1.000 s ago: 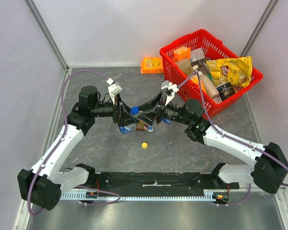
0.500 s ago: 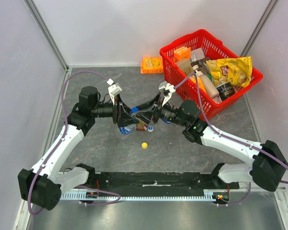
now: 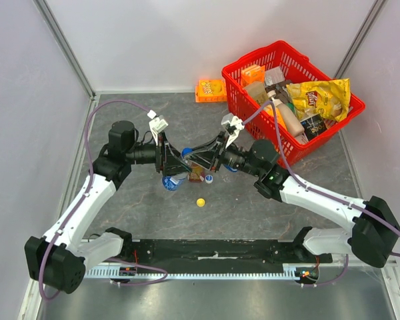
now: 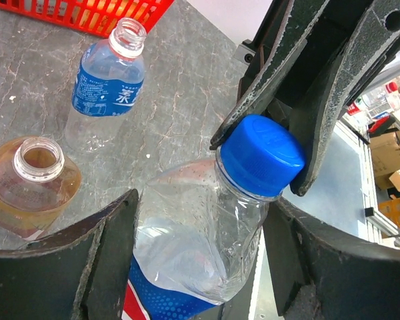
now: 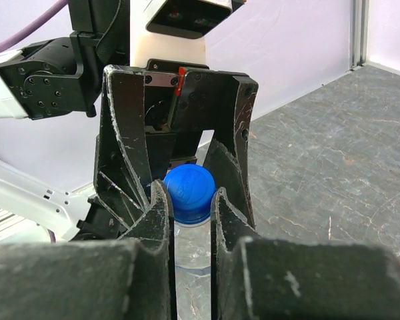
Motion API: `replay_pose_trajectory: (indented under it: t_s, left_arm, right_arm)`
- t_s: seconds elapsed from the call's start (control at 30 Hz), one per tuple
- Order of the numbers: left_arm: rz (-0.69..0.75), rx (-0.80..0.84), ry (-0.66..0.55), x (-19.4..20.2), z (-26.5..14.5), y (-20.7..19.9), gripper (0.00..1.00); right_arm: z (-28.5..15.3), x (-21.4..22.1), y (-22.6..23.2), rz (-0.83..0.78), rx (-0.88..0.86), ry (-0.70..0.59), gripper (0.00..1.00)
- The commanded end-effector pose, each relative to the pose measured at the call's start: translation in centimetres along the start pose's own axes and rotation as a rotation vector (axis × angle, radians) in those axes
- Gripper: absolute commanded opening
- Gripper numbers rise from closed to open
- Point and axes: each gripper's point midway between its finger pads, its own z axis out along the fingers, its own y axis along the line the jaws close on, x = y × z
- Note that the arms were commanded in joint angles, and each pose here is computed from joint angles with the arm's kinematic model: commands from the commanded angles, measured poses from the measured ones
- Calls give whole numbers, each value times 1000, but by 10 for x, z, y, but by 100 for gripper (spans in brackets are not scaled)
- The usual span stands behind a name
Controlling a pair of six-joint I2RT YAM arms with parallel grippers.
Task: Unscrew the bottle caps
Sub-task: Unscrew the bottle cap from the plastic bottle.
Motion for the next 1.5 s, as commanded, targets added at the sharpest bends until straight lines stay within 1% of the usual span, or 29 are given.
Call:
replay_pose_trajectory:
  t_s: [0.0, 0.07, 0.17, 0.23, 0.57, 0.7, 0.8, 0.93, 1.03, 1.07, 1.27, 1.47]
  left_arm:
    - [144, 97, -26, -8, -4, -28, 62]
    - [155, 91, -28, -8, -5, -28, 67]
    - [170, 34, -39, -11, -7, -22, 81]
    - [183, 6, -43, -12, -8, -19, 84]
    - [247, -23, -66, -15, -14, -23, 88]
    - [264, -93, -69, -15, -18, -13, 89]
    - [266, -115, -66, -14, -18, -9, 90]
    - [275, -115, -62, -13, -18, -8, 90]
    - [265, -118, -36, -9, -18, -6, 91]
    - [290, -111, -29, -8, -17, -5, 91]
    - [325, -81, -14, -3, -18, -9, 93]
    - [400, -69, -29, 0, -22, -16, 94]
  right_arm:
    - [-4, -17, 1, 14, 36, -54, 0]
    - [-6, -19, 0, 17, 53, -60, 0]
    - [-11, -24, -5, 22, 100, -72, 0]
    - [-14, -27, -7, 26, 124, -78, 0]
    - [-28, -44, 1, -14, 134, -92, 0]
    - [-37, -55, -1, -27, 177, -112, 0]
    - [-43, -67, 3, -37, 183, -134, 0]
    - [-47, -78, 7, -44, 187, -144, 0]
    - [-50, -83, 10, -43, 182, -151, 0]
    - [-51, -86, 12, -39, 178, -157, 0]
    - [-50, -100, 22, -41, 138, -159, 0]
    - [-51, -110, 29, -50, 110, -161, 0]
